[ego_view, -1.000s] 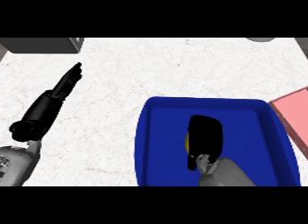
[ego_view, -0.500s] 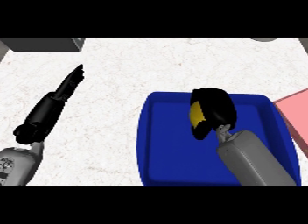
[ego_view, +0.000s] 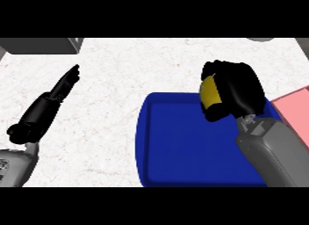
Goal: Pick the lemon from the tray and place it in the cardboard box
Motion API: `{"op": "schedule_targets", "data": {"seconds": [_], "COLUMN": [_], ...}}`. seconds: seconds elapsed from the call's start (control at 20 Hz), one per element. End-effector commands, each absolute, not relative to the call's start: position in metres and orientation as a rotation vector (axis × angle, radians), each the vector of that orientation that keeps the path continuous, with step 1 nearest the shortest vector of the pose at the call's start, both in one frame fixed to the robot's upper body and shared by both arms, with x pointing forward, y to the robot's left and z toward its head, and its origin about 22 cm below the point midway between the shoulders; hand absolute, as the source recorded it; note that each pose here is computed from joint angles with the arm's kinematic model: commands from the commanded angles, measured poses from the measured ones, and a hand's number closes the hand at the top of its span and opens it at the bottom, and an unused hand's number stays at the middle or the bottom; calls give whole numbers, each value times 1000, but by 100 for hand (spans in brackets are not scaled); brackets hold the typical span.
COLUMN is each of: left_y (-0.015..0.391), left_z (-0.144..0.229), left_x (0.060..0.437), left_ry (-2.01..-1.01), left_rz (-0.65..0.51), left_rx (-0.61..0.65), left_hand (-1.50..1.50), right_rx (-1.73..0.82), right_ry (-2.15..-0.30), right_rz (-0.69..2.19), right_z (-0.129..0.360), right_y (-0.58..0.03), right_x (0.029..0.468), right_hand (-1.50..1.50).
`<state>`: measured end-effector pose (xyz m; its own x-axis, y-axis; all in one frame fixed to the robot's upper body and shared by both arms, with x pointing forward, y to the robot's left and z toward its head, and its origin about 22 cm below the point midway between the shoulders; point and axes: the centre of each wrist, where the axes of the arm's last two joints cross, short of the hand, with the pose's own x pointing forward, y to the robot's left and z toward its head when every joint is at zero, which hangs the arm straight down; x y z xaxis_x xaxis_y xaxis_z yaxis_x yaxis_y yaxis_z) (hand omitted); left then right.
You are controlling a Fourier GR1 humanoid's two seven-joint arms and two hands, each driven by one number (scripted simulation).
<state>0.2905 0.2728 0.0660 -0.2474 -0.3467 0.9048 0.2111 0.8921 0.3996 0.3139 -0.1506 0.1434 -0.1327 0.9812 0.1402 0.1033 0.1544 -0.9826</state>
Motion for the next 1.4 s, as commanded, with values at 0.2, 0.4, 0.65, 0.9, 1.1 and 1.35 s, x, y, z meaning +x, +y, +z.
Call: {"op": "schedule_targets", "data": {"seconds": [0.2, 0.4, 0.65, 0.9, 1.1, 1.35], "left_y": [272, 277, 262, 270, 276, 283], "left_z": [67, 69, 52, 60, 64, 71], "left_x": [287, 278, 285, 292, 282, 289], "left_ry": [-1751, -1741, -1758, -1750, -1752, -1758], "left_rz": [-521, -520, -529, -531, -518, -524], "left_rx": [103, 94, 105, 90, 102, 101], "left_hand": [0, 0, 0, 0, 0, 0], "right_rx": [-1314, -1378, -1410, -1491, -1408, -1198], "right_ry": [-1443, -1377, -1314, -1224, -1016, -894], "right_rz": [619, 439, 312, 370, 535, 582], "right_z": [202, 226, 230, 240, 220, 222], "right_y": [-179, -222, -288, -346, -363, -417], "right_x": [302, 295, 308, 324, 317, 316], "right_hand": [150, 150, 150, 150, 150, 150]}}
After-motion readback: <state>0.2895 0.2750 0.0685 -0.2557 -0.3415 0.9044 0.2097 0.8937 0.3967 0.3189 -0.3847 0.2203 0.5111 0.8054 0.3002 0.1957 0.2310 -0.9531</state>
